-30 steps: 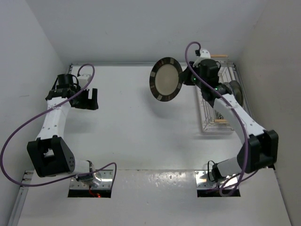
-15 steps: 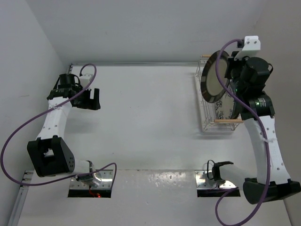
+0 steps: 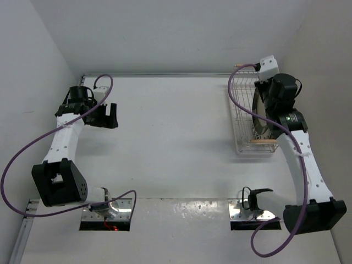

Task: Load the plates into the dish rack

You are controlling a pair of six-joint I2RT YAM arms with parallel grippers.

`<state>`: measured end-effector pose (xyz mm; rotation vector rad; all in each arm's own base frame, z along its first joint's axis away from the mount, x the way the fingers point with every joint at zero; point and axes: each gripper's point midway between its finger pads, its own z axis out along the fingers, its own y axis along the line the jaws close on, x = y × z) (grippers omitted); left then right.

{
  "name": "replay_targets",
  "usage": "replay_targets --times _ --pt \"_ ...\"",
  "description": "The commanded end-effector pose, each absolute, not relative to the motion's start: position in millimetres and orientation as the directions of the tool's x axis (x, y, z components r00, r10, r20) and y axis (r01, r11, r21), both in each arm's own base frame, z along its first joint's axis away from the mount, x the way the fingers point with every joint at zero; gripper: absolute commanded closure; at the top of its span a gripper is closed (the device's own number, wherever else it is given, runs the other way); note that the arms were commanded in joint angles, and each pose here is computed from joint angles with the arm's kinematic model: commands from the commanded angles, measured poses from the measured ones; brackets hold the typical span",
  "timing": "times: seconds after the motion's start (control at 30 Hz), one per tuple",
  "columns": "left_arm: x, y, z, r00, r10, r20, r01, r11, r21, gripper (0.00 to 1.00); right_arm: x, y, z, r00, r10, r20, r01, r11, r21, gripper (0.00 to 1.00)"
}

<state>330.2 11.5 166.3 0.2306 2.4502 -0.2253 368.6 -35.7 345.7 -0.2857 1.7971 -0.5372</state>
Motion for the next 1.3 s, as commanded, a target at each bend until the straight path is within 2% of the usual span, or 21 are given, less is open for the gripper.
replay_targets --times 0.0,0.37,0.63,0.93,0.97,1.07,1.17,1.27 --pt "335 6 181 -0.732 0.115 -0.672 0.245 0.964 -0.102 0.08 378 -45 408 -0.110 -0.504 -0.857 0.208 0.831 -0.516 1.00" --pt "335 6 181 -0.732 0.115 -0.672 0.245 0.964 -0.102 0.08 386 -48 327 -0.219 -0.513 -0.830 0.110 0.832 -0.544 1.00" --pt "338 6 181 -0.732 0.115 -0.672 0.245 0.964 -0.102 0.08 386 -49 292 -0.270 -0.533 -0.802 0.073 0.819 -0.569 1.00" --pt "339 8 175 -0.745 0.113 -0.657 0.237 0.966 -0.103 0.08 387 -48 261 -0.331 -0.472 -0.817 0.068 0.852 -0.519 1.00" --pt "339 8 175 -0.745 0.113 -0.657 0.237 0.966 -0.103 0.08 387 -49 258 -0.342 -0.465 -0.817 0.074 0.853 -0.517 0.97" --pt "339 8 175 -0.745 0.113 -0.657 0.237 0.966 -0.103 0.08 385 -51 254 -0.361 -0.446 -0.819 0.084 0.859 -0.505 0.72" --pt "339 8 175 -0.745 0.113 -0.657 0.237 0.966 -0.103 0.08 385 -50 258 -0.357 -0.441 -0.823 0.086 0.862 -0.499 0.63" --pt "339 8 175 -0.745 0.113 -0.657 0.237 0.966 -0.103 0.08 386 -52 266 -0.347 -0.440 -0.829 0.100 0.861 -0.499 0.60"
